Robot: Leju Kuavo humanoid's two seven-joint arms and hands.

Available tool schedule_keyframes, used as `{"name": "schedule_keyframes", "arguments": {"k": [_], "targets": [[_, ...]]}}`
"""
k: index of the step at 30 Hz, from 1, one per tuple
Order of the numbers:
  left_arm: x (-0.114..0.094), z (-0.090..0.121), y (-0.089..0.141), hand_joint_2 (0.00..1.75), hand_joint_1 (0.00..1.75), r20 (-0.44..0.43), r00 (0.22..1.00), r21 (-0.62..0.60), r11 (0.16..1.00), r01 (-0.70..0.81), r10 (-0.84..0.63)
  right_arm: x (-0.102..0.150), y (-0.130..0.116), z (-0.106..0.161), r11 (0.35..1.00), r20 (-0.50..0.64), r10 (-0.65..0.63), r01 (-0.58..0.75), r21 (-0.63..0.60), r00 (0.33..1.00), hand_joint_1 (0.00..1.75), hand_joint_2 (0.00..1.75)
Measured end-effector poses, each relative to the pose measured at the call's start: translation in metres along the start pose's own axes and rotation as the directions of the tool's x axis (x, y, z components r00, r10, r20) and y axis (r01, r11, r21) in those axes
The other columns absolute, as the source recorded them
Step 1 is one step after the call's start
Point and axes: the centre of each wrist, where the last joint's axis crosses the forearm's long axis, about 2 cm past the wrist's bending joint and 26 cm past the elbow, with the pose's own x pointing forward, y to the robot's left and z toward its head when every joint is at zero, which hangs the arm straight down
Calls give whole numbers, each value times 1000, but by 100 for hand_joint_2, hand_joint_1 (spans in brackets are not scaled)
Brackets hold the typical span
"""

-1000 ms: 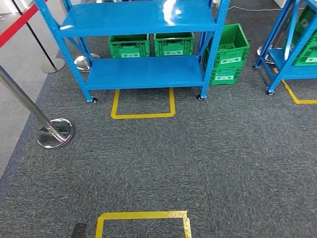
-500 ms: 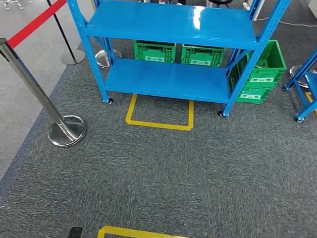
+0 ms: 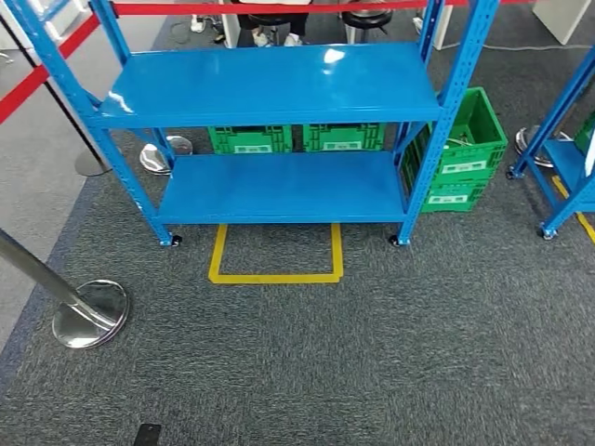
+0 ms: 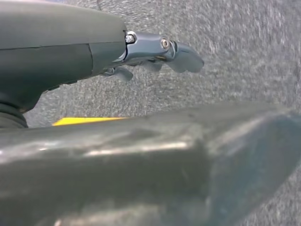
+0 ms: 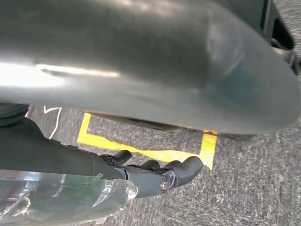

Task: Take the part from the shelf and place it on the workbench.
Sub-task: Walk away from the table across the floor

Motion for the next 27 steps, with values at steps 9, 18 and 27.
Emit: {"name": "schedule_keyframes", "arguments": {"k": [9,18,27], "targets": [[-1,2,-2,0,0,-7,1000,-3,1000,-1,1,3,-3,-1,1000,4,-7,7,-14,1000,0,0],[4,0,-3,0,0,2,1000,1,1000,-1,1,7,-5,-2,1000,13,-9,9,-24,1000,0,0],[14,-3,-5,0,0,37,999,-1,1000,-6,6,1,-3,0,1000,10,8,-8,-18,1000,0,0]]}}
